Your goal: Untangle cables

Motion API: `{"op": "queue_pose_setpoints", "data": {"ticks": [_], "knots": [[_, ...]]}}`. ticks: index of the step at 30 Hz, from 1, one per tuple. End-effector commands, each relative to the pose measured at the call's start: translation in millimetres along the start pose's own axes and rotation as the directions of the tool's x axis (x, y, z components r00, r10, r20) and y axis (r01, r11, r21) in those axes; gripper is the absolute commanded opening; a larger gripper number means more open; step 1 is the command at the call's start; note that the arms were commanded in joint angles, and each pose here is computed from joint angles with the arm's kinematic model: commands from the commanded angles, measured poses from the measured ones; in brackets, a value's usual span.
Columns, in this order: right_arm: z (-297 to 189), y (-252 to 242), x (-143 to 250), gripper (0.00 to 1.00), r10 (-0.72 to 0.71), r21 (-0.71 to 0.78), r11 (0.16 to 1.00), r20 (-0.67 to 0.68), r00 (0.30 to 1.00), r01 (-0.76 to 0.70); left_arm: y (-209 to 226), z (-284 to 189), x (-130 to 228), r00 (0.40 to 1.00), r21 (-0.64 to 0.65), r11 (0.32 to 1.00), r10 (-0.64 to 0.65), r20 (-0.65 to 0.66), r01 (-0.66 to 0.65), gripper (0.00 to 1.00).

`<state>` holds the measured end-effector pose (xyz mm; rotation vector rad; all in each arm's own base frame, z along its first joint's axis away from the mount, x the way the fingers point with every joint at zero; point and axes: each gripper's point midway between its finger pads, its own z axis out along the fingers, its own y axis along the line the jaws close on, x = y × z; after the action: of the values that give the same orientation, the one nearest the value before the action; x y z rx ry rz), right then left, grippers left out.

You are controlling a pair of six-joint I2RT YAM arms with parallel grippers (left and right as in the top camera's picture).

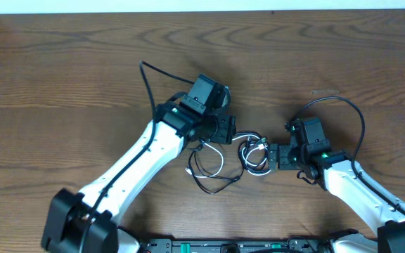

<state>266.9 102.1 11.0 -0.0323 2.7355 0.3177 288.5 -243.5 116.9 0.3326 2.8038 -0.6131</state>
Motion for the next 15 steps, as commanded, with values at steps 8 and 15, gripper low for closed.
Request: {"op": "queue_pose_setpoints", "data": {"ticks": [8,15], "knots": [[-1.2,19.7,1.2,0.90,-0.031,-0.104,0.994,-0.012,0.999,0.029,0.7,51.9,32.9,0.981,0.028,1.000,-0.003,-0.192,0.009,0.59],[0.8,-0.3,10.0,0.87,-0.020,0.001,1.000,-0.035,0.999,0.020,1.8,73.1,48.3,0.967,0.009,1.000,0.004,-0.256,-0.001,0.59]]}}
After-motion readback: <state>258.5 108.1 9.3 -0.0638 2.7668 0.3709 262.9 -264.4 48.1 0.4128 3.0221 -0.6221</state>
